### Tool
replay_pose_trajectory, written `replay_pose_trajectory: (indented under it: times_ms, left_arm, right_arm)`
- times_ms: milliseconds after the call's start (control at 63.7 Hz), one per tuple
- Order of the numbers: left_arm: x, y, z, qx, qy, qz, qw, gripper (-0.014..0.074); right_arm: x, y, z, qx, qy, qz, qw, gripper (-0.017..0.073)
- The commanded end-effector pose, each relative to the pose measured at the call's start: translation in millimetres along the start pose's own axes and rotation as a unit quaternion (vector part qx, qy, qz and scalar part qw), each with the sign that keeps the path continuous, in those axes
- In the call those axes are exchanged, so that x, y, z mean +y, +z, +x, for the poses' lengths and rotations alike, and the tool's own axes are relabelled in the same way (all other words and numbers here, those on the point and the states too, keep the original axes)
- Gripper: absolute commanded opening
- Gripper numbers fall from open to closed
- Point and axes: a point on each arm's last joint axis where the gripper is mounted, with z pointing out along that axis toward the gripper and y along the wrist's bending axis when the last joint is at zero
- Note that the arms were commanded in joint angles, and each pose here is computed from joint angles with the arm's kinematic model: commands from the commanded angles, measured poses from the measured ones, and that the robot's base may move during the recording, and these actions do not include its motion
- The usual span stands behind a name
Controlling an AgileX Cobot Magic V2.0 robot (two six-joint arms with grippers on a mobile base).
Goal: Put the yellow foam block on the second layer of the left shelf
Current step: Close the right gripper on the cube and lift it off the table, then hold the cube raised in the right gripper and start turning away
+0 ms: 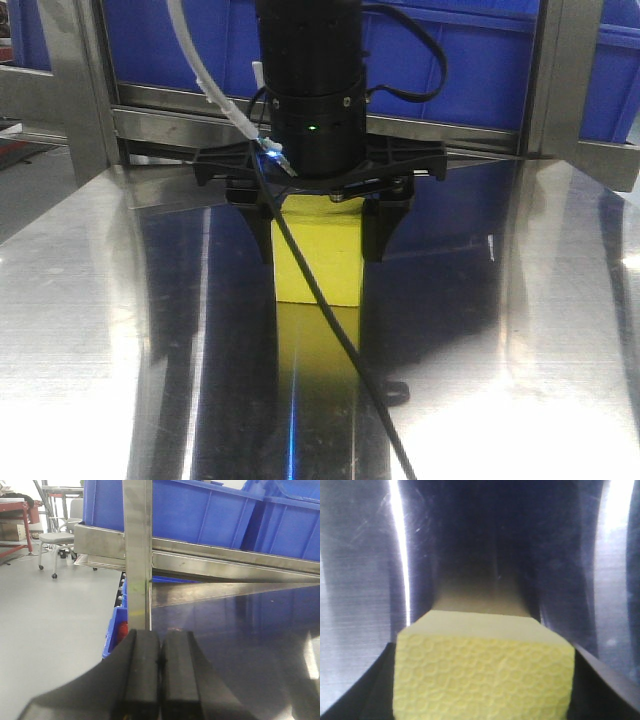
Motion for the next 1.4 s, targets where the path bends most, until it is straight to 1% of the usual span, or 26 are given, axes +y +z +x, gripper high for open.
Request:
replay_pose_trajectory:
  times_ms: [0,47,94,188,220,236,314,377,455,565,644,707,754,848,942,990,1084,1147,1209,1304,1351,1382]
  left_arm:
    - [-0.8,1,2,-0.024,-0.005,0.007,1.000,0.0136]
    - [-0.9,1,1,-0.027,-0.005,0.007,1.000,0.0136]
    - [-0.9,1,1,-0.027,-0.005,0.007,1.000,0.0136]
    - [-0.9,1,1,-0.027,-0.005,0.007,1.000,0.0136]
    - [-0.9,1,1,-0.027,-0.005,0.007,1.000,0.0136]
    - [-0.9,1,1,-0.027,-0.005,0.007,1.000,0.0136]
    - [-0.9,1,1,-0.027,-0.005,0.007,1.000,0.0136]
    - [-0.8,1,2,-0.024,-0.005,0.007,1.000,0.0136]
    - [-0.9,1,1,-0.027,-0.005,0.007,1.000,0.0136]
    - [-0.9,1,1,-0.027,-0.005,0.007,1.000,0.0136]
    - [-0.9,1,1,-0.027,-0.005,0.007,1.000,0.0136]
    - [-0.9,1,1,-0.027,-0.005,0.007,1.000,0.0136]
    - [-0.9,1,1,-0.027,-0.005,0.007,1.000,0.0136]
    - [-0.9,1,1,-0.027,-0.005,0.007,1.000,0.0136]
    - [-0.9,1,1,-0.027,-0.005,0.007,1.000,0.0136]
    - [-0.9,1,1,-0.027,-0.005,0.007,1.000,0.0136]
    - [-1.0,1,1,-0.027,-0.006,0.008,1.000,0.0136]
    - [-1.0,1,1,-0.027,-0.006,0.008,1.000,0.0136]
    - [-1.0,1,1,-0.027,-0.006,0.008,1.000,0.0136]
    - [-1.0,1,1,-0.027,-0.006,0.008,1.000,0.0136]
    - [-1.0,1,1,-0.027,-0.006,0.008,1.000,0.0136]
    - [-1.0,1,1,-0.027,-0.006,0.008,1.000,0.0136]
  right_arm:
    - [-6.1,-39,-19,-0.053,-0.012,-0.037,0.998,0.0316]
    - [-8.8,-45,-22,-0.062,-0.020,-0.045,0.997,0.0280]
    - [-12.4,-51,-26,-0.072,-0.028,-0.052,0.996,0.0262]
    - [-22.8,-68,-35,-0.094,-0.048,-0.067,0.992,0.0265]
    - [-28.2,-74,-39,-0.099,-0.054,-0.071,0.991,0.0265]
    - [-30.8,-77,-41,-0.102,-0.062,-0.072,0.990,0.0265]
    - [-46.4,-89,-48,-0.111,-0.082,-0.078,0.987,0.0265]
    - [-62.1,-101,-52,-0.120,-0.094,-0.086,0.984,0.0265]
    - [-89.0,-108,-55,-0.127,-0.102,-0.087,0.983,0.0265]
    - [-129.4,-116,-51,-0.142,-0.093,-0.080,0.982,0.0265]
    - [-160.3,-123,-43,-0.157,-0.077,-0.071,0.982,0.0265]
    - [-183.0,-125,-32,-0.166,-0.068,-0.060,0.982,0.0265]
    - [-199.9,-127,-24,-0.176,-0.056,-0.052,0.981,0.0265]
    - [-227.1,-129,-2,-0.191,-0.042,-0.038,0.980,0.0265]
    - [-248.0,-130,22,-0.206,-0.031,-0.026,0.978,0.0265]
    - [-256.0,-130,37,-0.215,-0.030,-0.022,0.976,0.0265]
    - [-266.7,-133,64,-0.244,-0.031,-0.021,0.969,0.0265]
    - [-270.8,-137,83,-0.270,-0.039,-0.025,0.962,0.0265]
    - [-274.6,-141,101,-0.303,-0.042,-0.031,0.952,0.0265]
    - [-280.6,-148,128,-0.353,-0.041,-0.041,0.934,0.0265]
    - [-284.2,-156,143,-0.384,-0.040,-0.045,0.921,0.0265]
    - [-286.1,-159,150,-0.398,-0.040,-0.046,0.915,0.0265]
